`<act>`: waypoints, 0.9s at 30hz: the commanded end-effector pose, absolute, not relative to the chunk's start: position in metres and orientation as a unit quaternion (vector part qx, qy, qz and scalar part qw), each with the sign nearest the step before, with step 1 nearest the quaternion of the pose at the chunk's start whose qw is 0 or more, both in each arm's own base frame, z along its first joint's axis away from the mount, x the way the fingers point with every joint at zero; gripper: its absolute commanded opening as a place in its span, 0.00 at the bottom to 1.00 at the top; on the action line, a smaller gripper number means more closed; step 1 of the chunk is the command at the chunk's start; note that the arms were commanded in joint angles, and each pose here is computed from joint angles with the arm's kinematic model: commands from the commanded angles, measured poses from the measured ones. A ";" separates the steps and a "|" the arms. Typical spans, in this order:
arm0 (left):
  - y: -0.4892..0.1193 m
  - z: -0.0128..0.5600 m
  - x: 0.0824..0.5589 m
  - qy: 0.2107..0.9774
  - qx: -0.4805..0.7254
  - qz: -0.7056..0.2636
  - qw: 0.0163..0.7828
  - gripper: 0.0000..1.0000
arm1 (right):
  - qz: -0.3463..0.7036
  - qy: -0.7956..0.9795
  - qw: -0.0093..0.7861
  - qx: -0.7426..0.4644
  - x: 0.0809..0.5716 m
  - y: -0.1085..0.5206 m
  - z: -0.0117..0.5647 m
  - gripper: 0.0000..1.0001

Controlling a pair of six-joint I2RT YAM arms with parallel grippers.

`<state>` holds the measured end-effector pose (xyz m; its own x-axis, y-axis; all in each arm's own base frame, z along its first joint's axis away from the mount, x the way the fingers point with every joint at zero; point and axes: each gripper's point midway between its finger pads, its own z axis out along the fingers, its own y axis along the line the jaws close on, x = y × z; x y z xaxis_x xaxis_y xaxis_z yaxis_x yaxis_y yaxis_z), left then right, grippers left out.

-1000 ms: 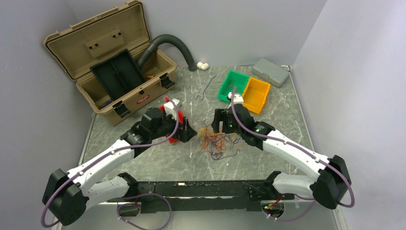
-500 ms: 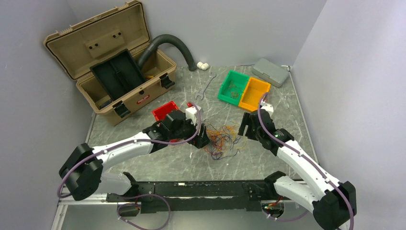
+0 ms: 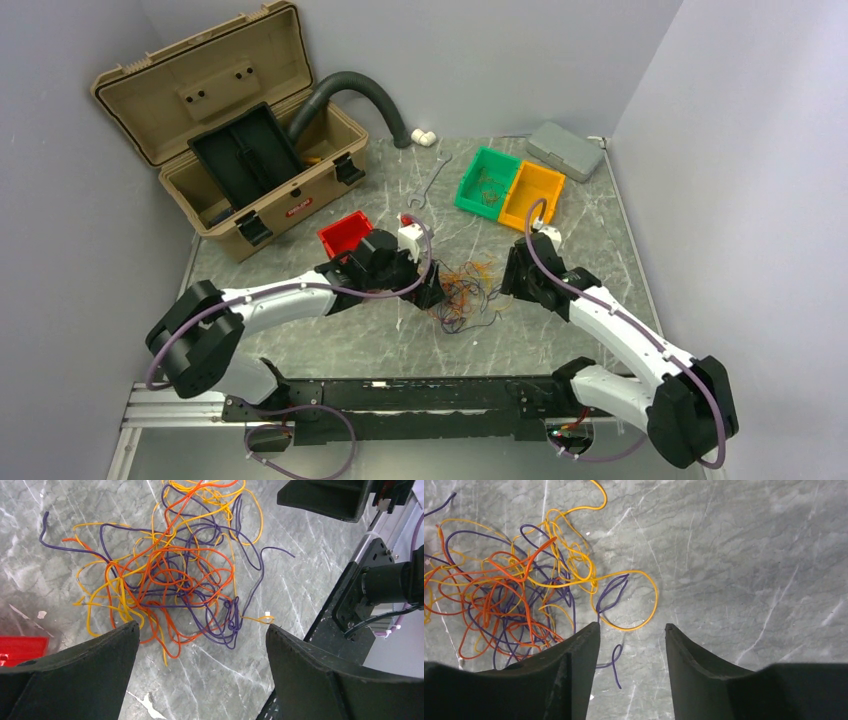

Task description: Untangle the cables

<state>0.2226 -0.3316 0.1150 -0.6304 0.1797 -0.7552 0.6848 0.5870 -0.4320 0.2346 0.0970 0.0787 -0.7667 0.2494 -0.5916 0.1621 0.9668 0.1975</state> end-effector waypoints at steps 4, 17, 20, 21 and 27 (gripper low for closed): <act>-0.353 0.120 0.235 0.808 0.273 -0.387 0.351 0.98 | 0.109 0.935 0.322 0.098 0.243 0.116 0.072 0.54; -0.338 0.123 0.249 0.833 0.245 -0.337 0.364 0.97 | 0.109 0.930 0.348 0.042 0.290 0.137 0.061 0.68; -0.336 0.127 0.249 0.833 0.243 -0.335 0.368 0.97 | 0.104 0.932 0.344 0.036 0.298 0.141 0.055 0.61; -0.335 0.127 0.248 0.833 0.243 -0.334 0.368 0.97 | 0.103 0.932 0.345 0.034 0.300 0.141 0.054 0.56; -0.332 0.130 0.250 0.837 0.239 -0.326 0.369 0.97 | 0.080 0.923 0.375 -0.013 0.306 0.151 0.071 0.30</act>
